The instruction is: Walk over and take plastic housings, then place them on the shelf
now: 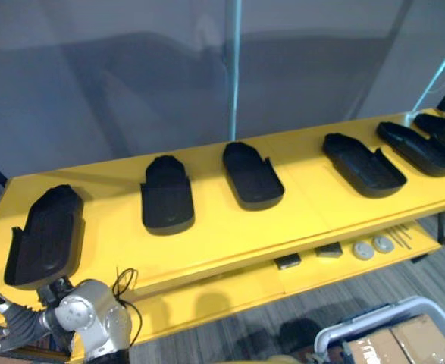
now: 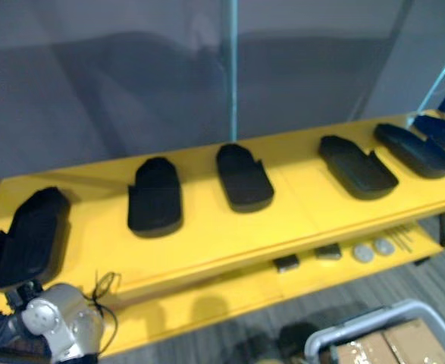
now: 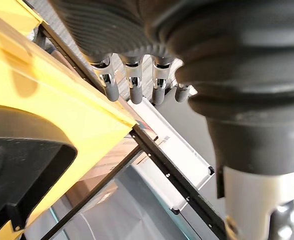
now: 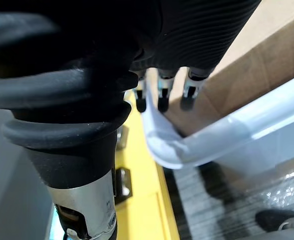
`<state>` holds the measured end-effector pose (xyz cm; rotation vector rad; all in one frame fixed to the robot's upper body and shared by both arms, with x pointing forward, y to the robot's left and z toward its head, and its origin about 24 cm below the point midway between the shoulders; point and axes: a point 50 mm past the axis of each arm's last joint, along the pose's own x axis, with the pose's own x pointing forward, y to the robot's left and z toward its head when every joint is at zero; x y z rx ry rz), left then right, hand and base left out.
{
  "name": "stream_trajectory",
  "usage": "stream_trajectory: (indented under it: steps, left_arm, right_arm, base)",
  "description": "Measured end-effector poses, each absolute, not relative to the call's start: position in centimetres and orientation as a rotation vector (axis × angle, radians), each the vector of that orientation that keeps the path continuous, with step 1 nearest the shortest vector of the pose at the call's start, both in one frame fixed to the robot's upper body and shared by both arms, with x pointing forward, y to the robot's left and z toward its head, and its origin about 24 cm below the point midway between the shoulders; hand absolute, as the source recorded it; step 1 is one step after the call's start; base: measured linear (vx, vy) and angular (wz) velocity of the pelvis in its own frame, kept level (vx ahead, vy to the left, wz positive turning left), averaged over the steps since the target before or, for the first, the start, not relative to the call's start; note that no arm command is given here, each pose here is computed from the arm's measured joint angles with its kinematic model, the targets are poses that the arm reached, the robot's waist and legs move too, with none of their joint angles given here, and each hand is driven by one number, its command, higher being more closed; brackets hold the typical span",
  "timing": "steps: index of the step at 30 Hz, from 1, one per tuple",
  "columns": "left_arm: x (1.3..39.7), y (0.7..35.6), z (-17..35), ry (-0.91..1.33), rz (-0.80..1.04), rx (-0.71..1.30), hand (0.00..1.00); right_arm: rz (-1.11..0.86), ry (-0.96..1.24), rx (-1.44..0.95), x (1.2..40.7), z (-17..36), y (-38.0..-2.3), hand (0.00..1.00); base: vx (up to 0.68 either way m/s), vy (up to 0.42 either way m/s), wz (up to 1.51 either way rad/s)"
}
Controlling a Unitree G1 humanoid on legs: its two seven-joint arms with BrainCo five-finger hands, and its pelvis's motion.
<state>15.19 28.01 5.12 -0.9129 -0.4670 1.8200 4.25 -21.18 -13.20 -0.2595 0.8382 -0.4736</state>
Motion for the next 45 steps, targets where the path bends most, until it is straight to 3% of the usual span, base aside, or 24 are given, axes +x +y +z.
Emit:
stream_trajectory:
  steps: [7,19,36,40,45]
  left_arm:
    - [15.6,28.5,4.3,-0.306,1.851,-0.791,0.00]
    - [15.4,30.2,3.9,-0.281,1.850,-0.701,0.00]
    - [18.2,30.3,3.7,-0.179,1.654,-0.618,0.00]
    - [18.3,30.8,5.4,-0.267,1.614,-0.484,0.00]
    - [14.7,28.8,12.2,-0.645,1.404,-0.238,0.00]
  right_arm:
    - [-0.469,0.845,-0.276,3.9,-13.2,-21.5,0.00]
    - [-0.450,0.827,-0.299,3.8,-12.7,-21.9,0.00]
    - [-0.419,0.812,-0.334,3.6,-12.0,-22.7,0.00]
    - [-0.420,0.796,-0.333,3.9,-11.9,-22.7,0.00]
    - [-0.437,0.782,-0.329,3.8,-11.7,-22.9,0.00]
  base:
    - [0.00,0.000,-0.03]
    - [0.00,0.001,-0.02]
    - [0.00,-0.002,-0.04]
    - [0.00,0.002,0.03]
    - [0.01,0.022,0.10]
